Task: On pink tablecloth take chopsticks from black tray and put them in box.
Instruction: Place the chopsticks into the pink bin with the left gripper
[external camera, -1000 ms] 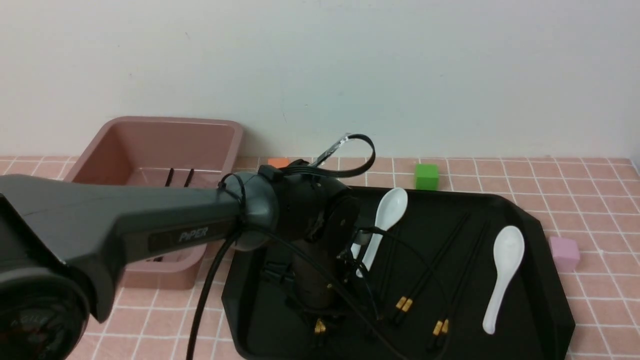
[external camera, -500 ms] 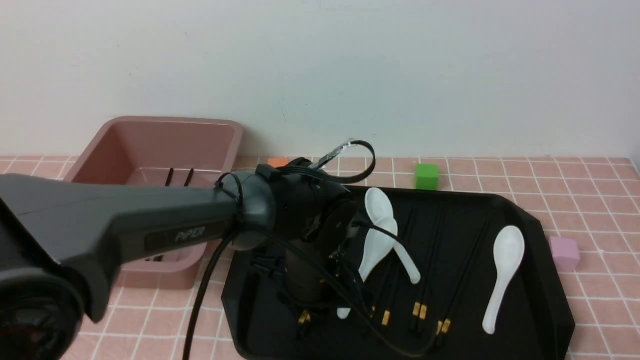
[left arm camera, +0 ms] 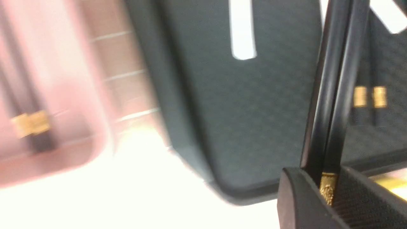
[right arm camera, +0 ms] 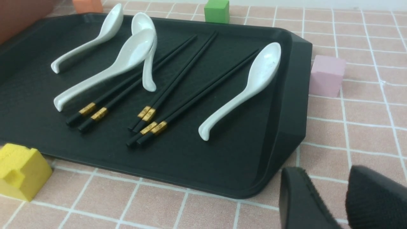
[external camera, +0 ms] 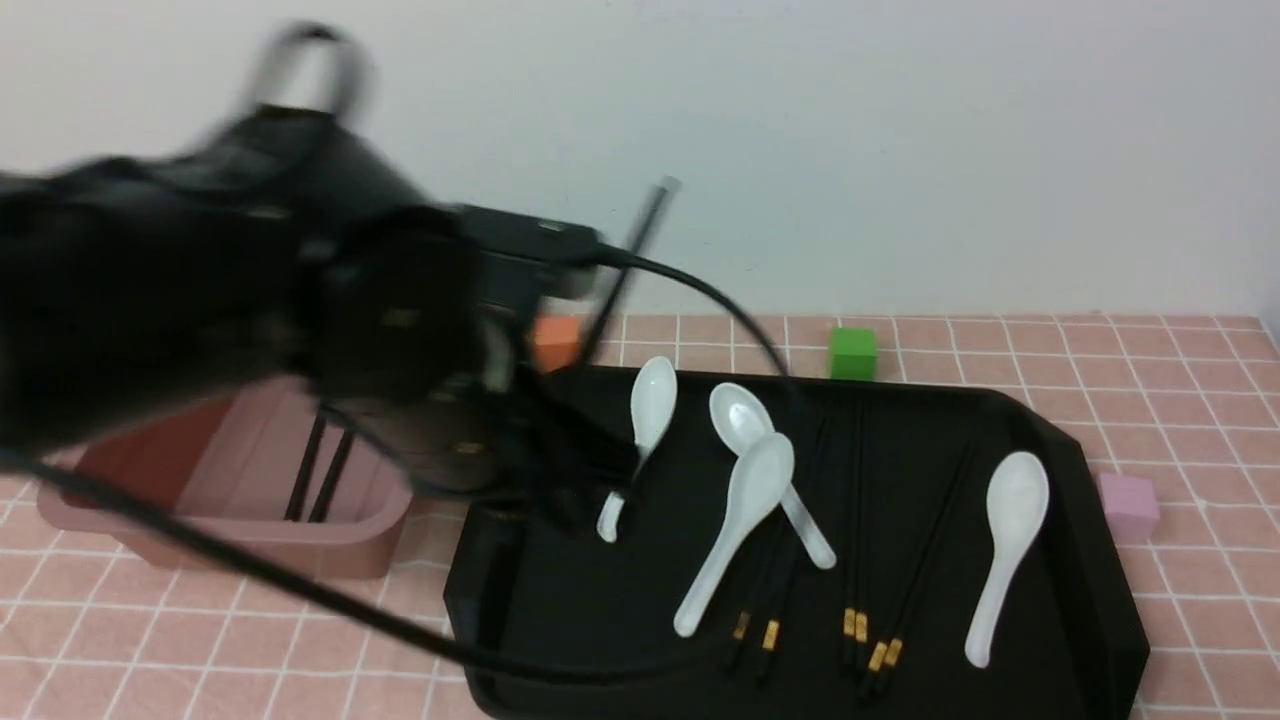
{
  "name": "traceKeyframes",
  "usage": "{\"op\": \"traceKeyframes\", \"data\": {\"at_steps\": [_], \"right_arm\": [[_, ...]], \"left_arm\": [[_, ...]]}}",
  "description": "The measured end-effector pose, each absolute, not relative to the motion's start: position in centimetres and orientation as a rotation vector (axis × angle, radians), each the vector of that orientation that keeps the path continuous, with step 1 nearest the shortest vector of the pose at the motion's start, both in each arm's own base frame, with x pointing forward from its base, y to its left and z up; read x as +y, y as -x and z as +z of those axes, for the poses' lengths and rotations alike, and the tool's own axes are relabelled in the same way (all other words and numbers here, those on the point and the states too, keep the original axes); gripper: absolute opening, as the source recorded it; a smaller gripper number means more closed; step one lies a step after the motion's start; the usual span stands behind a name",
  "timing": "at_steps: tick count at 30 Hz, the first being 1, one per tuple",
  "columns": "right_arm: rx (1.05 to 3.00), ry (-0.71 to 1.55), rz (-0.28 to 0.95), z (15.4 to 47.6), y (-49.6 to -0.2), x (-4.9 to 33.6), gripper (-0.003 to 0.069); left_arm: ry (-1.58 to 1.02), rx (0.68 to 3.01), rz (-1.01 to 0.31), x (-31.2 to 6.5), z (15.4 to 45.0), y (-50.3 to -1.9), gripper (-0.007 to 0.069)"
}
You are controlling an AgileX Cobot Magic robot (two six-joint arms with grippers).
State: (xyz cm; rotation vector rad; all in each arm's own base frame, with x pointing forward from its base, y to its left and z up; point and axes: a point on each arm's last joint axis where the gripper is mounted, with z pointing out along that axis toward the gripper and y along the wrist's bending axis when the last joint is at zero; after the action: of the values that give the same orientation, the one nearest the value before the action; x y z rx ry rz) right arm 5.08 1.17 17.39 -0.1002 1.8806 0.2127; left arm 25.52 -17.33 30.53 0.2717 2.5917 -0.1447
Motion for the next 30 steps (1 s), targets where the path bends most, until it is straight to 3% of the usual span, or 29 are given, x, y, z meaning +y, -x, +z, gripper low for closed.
{"op": "traceKeyframes", "data": {"at_steps": [6, 13, 19, 30], "right_arm": [[1.881, 0.100, 0.213, 17.4, -5.1, 1.2, 0.0240], [1.881, 0.100, 0.213, 17.4, -5.1, 1.2, 0.0240], [1.881, 0.100, 0.213, 17.4, -5.1, 1.2, 0.0240], [1.881, 0.100, 0.213, 17.4, -5.1, 1.2, 0.0240]], "left_arm": [[0.041, 2.595, -0.011, -9.1, 30.6, -28.1, 0.0128], [0.177, 2.620, 0.073, -4.2, 27.5, -31.8, 0.0128], [0.215, 2.683, 0.121, -2.9, 23.6, -34.2, 0.0128], [0.151, 2.636, 0.141, -2.9, 22.8, -35.4, 0.0133]]}}
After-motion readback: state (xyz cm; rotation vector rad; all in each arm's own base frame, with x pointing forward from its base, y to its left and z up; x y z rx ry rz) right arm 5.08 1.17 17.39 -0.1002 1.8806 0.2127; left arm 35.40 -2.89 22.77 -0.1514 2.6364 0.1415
